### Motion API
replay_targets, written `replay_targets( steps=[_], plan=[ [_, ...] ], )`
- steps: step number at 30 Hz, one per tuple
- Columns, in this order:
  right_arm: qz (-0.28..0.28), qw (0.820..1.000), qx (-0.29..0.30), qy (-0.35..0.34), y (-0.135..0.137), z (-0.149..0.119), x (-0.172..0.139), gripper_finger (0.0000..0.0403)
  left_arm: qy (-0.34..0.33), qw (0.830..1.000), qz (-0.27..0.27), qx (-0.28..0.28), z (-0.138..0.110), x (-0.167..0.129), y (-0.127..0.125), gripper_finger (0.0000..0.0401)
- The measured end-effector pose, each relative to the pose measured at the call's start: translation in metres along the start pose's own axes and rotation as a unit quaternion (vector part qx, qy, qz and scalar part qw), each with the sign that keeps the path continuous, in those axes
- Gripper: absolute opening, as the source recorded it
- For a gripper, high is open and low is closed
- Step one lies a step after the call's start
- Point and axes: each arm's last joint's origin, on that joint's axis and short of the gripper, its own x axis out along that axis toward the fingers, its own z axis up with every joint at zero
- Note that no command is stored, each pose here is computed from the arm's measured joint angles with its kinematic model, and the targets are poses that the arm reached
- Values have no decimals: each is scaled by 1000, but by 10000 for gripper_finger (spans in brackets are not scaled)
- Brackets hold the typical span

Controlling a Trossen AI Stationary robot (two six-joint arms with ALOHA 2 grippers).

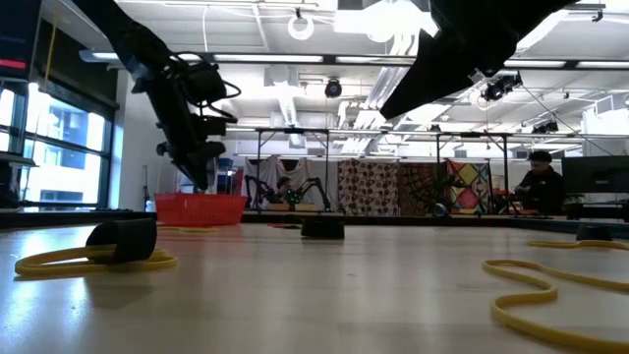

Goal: Sort rubber bands into baskets
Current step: Put the red rubber band into the red basket, then put the black rubber band into the blue basket

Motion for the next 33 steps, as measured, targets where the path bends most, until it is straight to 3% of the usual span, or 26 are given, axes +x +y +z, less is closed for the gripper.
replay_targets(
  steps=[12,20,25,30,33],
  plan=[
    [1,1000,6,8,-4,1,5,0,-18,999,33,15,3,-11,-2,92],
    [2,1000,6,8,-4,1,5,0,-30,998,34,34,4,-19,0,105],
    [2,1000,7,7,-4,2,5,0,-31,998,28,47,3,-21,-4,86],
    [4,1000,7,8,-4,2,5,0,-75,995,11,68,8,-39,-19,19],
    [6,1000,7,9,-3,2,5,0,-116,991,-6,68,12,-52,-31,6]
  ],
)
